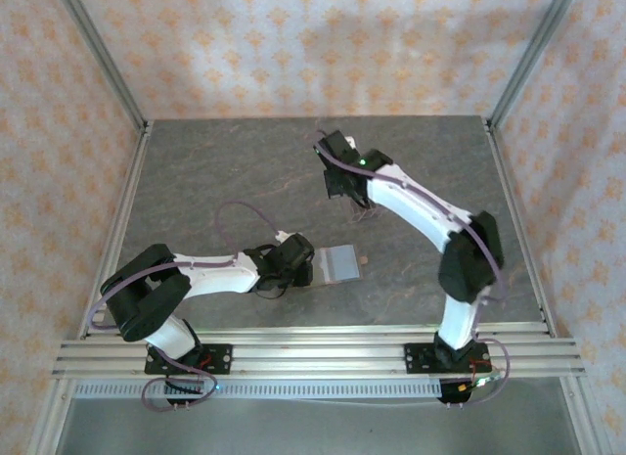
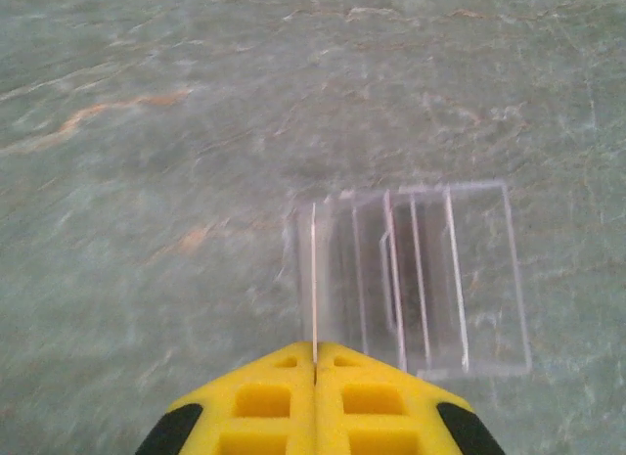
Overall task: Put the credit cards into the card holder
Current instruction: Pick up the credit card from the storage box, then insert the credit card into the card slot.
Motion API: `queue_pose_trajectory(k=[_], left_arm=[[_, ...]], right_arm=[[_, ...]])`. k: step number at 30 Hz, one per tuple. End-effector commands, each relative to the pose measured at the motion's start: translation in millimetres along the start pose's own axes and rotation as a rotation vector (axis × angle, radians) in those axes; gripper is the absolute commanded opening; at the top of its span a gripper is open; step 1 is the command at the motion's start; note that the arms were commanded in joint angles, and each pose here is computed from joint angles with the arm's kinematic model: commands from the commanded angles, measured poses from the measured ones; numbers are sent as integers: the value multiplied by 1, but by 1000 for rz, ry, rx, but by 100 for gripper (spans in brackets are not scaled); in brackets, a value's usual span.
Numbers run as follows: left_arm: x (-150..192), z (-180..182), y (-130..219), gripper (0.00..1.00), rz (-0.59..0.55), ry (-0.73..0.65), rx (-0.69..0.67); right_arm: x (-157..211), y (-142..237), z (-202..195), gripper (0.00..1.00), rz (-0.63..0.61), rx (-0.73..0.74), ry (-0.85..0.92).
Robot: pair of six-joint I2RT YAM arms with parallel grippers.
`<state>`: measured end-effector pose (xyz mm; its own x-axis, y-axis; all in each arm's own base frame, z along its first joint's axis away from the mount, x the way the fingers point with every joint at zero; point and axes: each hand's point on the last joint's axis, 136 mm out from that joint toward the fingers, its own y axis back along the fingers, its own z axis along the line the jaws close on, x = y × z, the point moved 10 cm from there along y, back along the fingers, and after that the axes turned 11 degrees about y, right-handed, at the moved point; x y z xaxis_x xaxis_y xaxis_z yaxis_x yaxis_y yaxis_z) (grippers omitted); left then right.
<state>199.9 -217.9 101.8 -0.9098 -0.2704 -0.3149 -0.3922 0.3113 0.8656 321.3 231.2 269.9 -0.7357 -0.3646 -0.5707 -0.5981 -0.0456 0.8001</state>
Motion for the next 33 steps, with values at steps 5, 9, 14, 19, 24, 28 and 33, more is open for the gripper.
queue_pose_trajectory(k=[5, 9, 14, 19, 24, 28, 33], left_arm=[[5, 8, -19, 28, 25, 8, -35], [5, 8, -19, 28, 26, 7, -33], [5, 7, -19, 26, 30, 8, -29], [5, 6, -19, 23, 33, 3, -39], [6, 6, -20, 18, 35, 2, -45], [6, 4, -20, 18, 34, 0, -45], [6, 5, -20, 18, 34, -1, -51]], right_arm=[[69, 26, 4, 0, -143, -295, -189], [108, 12, 12, 0, -206, -480, -274], [137, -8, 21, 0, -248, -610, -338], [153, -24, 26, 0, -262, -662, -366], [163, -30, 29, 0, -253, -689, -386], [169, -36, 28, 0, -238, -666, -387], [174, -40, 23, 0, -245, -645, -395]])
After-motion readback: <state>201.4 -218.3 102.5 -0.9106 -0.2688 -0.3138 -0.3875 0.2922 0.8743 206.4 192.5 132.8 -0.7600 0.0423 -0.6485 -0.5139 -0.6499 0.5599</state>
